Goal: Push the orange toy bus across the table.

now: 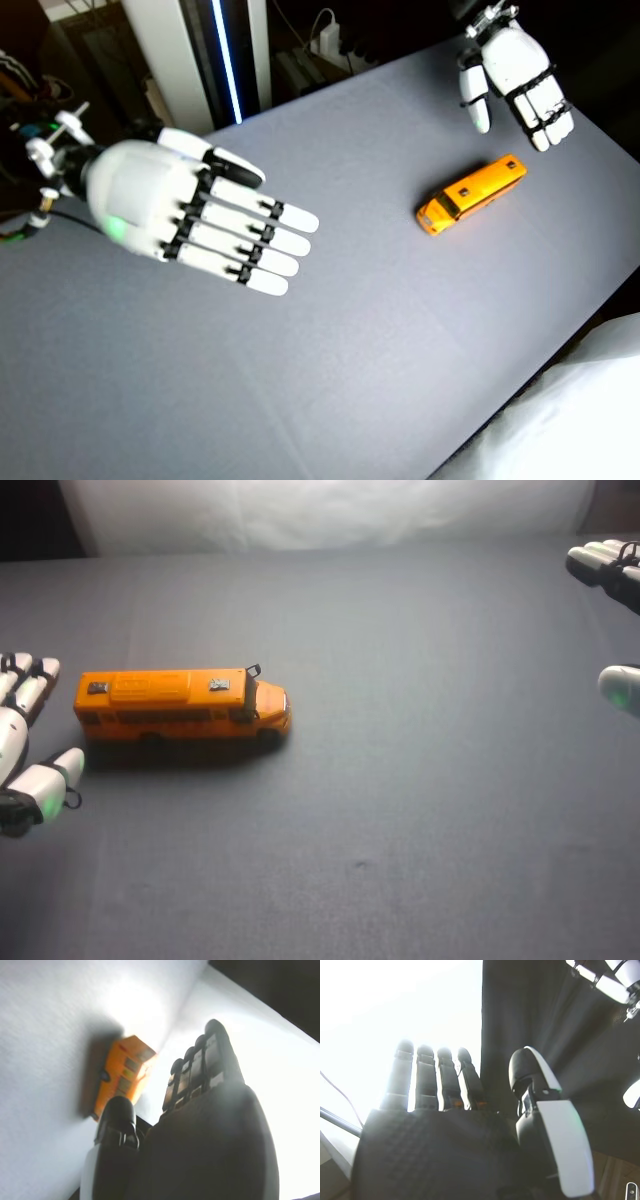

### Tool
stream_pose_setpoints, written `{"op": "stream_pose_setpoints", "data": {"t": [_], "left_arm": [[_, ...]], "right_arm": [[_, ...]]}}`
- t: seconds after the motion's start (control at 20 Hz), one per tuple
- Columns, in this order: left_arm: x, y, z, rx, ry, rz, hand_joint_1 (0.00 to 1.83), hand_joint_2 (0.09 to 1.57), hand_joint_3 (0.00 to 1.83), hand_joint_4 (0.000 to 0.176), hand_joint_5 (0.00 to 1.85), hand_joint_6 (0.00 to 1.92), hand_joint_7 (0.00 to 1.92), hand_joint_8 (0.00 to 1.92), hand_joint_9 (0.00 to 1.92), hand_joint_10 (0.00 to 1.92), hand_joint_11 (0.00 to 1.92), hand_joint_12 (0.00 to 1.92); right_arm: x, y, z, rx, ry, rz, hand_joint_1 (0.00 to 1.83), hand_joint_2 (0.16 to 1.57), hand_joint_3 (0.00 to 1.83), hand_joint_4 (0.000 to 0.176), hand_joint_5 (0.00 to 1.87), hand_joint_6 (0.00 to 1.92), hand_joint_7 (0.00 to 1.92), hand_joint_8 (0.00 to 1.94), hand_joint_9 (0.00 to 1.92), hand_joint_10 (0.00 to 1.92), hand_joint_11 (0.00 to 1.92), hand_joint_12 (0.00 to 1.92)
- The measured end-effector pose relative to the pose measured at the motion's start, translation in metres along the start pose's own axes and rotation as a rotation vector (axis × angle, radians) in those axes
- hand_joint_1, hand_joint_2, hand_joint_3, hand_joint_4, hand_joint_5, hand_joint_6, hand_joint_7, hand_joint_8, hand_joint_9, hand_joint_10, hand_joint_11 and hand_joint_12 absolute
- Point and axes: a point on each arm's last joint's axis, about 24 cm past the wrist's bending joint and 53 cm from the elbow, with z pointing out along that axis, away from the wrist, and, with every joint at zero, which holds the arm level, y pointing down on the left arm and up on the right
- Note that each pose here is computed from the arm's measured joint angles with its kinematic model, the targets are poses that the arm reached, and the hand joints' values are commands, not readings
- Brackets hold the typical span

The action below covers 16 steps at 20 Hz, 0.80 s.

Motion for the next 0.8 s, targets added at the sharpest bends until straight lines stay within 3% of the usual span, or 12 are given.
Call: {"op": "stream_pose_setpoints", "data": {"t": [0.2, 0.4, 0.5, 0.6, 0.8], "left_arm": [[0.017, 0.008, 0.007, -0.024, 0.050, 0.000, 0.00, 1.48, 0.00, 0.000, 0.00, 0.00, 0.00, 0.00, 0.00, 0.00, 0.01, 0.01], [0.038, -0.001, 0.008, 0.007, 0.114, 0.003, 0.00, 1.49, 0.00, 0.000, 0.00, 0.00, 0.00, 0.00, 0.00, 0.00, 0.03, 0.02], [0.040, -0.006, 0.008, 0.023, 0.119, 0.005, 0.00, 1.49, 0.00, 0.000, 0.01, 0.00, 0.00, 0.00, 0.00, 0.00, 0.05, 0.02], [0.039, -0.019, 0.008, 0.062, 0.116, 0.010, 0.00, 1.50, 0.00, 0.000, 0.01, 0.00, 0.00, 0.00, 0.00, 0.00, 0.05, 0.02], [0.035, -0.065, 0.003, 0.197, 0.096, 0.017, 0.00, 1.49, 0.00, 0.000, 0.00, 0.00, 0.00, 0.00, 0.00, 0.00, 0.02, 0.01]], "right_arm": [[0.000, -0.001, 0.000, 0.005, -0.001, 0.001, 0.37, 1.45, 0.00, 0.000, 0.06, 0.00, 0.02, 0.00, 0.00, 0.00, 0.00, 0.00], [0.001, -0.001, 0.000, 0.003, 0.003, 0.000, 0.36, 1.46, 0.00, 0.000, 0.06, 0.00, 0.03, 0.00, 0.00, 0.00, 0.01, 0.01], [0.002, -0.001, 0.000, 0.004, 0.004, 0.002, 0.36, 1.46, 0.00, 0.000, 0.07, 0.00, 0.03, 0.00, 0.00, 0.00, 0.02, 0.01], [0.003, -0.001, 0.000, 0.001, 0.009, 0.000, 0.35, 1.45, 0.00, 0.000, 0.06, 0.00, 0.02, 0.00, 0.00, 0.00, 0.01, 0.00], [0.004, -0.001, 0.000, 0.001, 0.009, 0.003, 0.37, 1.46, 0.00, 0.000, 0.07, 0.00, 0.04, 0.00, 0.00, 0.00, 0.01, 0.01]]}}
